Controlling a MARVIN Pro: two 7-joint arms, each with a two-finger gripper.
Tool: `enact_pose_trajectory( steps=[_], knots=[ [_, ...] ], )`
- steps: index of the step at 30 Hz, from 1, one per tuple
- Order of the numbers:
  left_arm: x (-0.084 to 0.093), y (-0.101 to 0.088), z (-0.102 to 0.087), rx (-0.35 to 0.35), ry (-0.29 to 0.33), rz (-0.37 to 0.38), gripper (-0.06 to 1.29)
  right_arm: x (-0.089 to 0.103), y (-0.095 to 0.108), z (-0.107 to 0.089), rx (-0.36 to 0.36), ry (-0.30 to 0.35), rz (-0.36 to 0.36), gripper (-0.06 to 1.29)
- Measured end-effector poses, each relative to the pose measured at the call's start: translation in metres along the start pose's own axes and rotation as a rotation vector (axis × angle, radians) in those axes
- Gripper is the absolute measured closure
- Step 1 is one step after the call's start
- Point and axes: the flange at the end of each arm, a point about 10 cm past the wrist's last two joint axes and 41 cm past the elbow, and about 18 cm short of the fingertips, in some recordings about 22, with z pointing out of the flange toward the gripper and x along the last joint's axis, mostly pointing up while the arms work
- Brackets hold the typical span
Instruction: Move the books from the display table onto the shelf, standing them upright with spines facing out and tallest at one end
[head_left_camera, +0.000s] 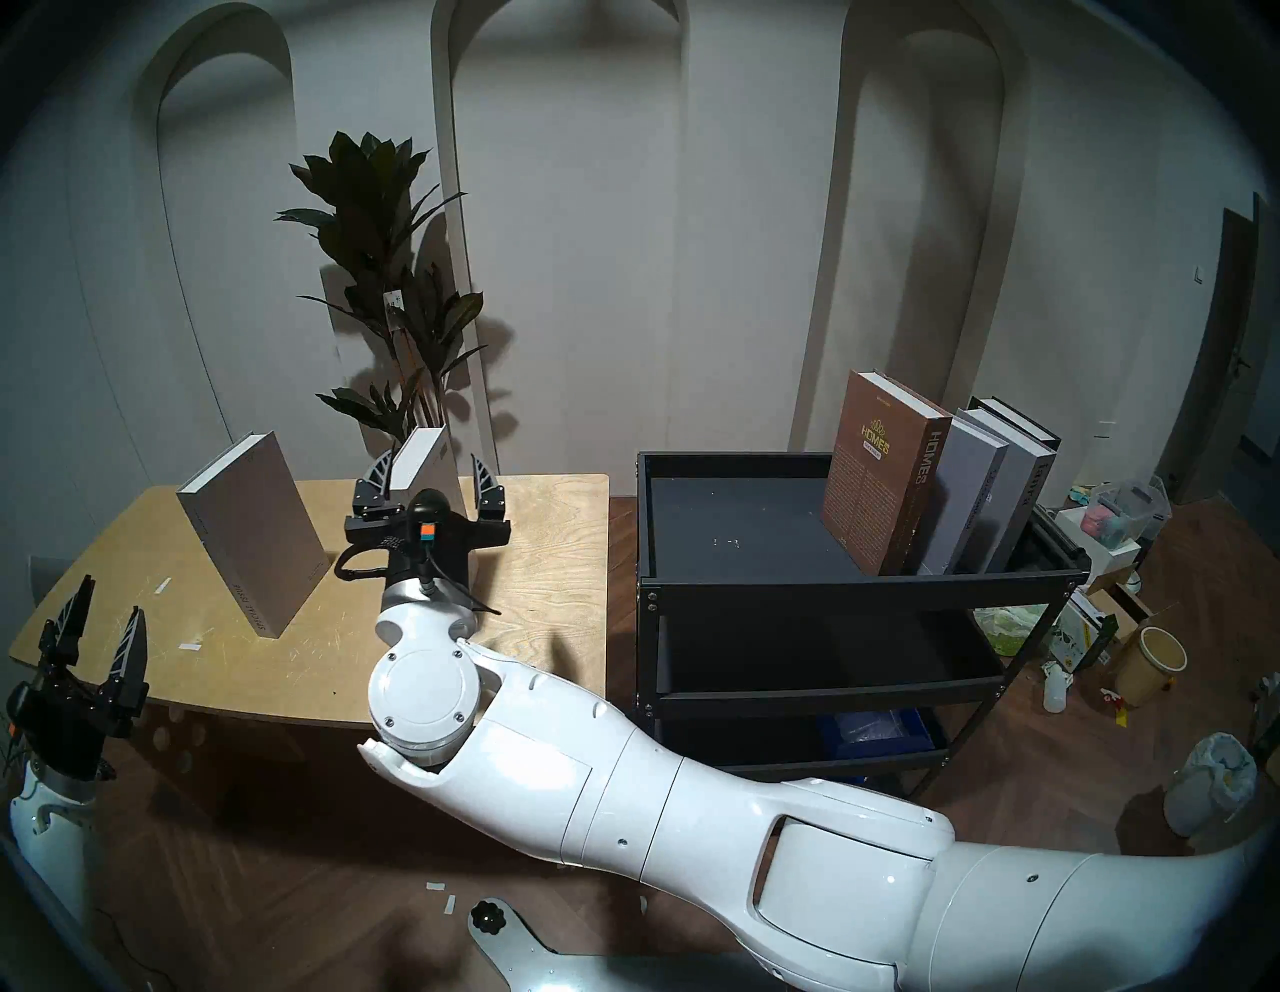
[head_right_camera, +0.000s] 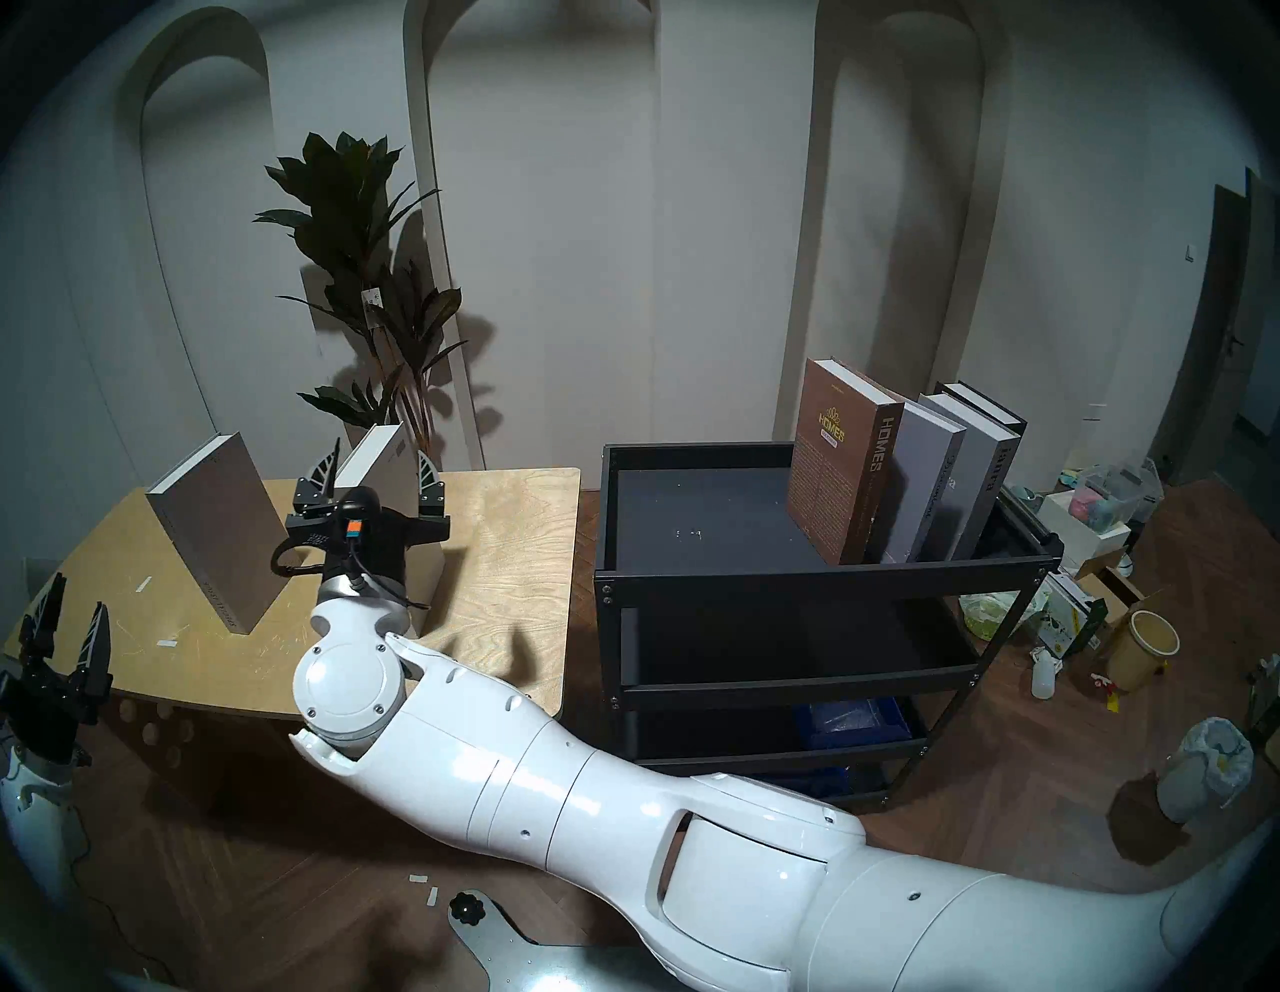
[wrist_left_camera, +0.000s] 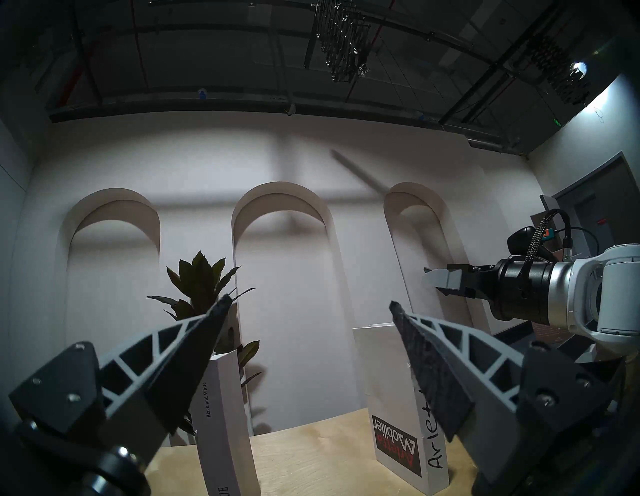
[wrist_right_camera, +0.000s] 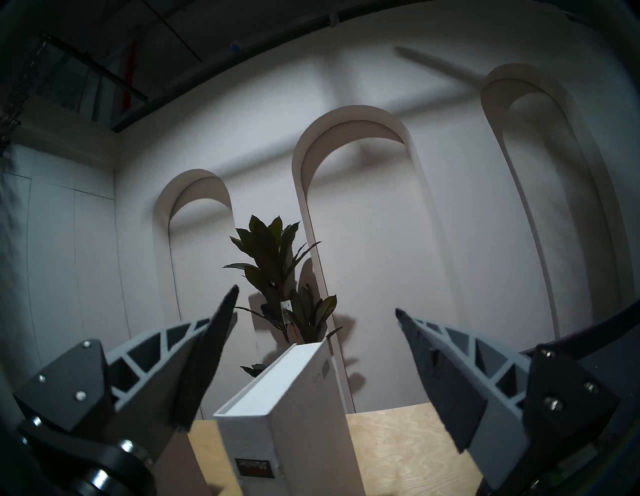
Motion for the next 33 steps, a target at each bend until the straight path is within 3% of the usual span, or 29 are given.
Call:
enact_pose_trajectory(
  steps=[12,33],
  knots=[
    [0.000,0.000,0.001,-0.004,0.005,0.000,-0.01,-0.016,-0.006,0.010,-0.059,-0.013,-0.050,0.02],
    [0.000,-0.001,0.001,-0.002,0.010,0.000,-0.01,-0.024,-0.017,0.022,0.005,-0.046,-0.077,0.02]
  ],
)
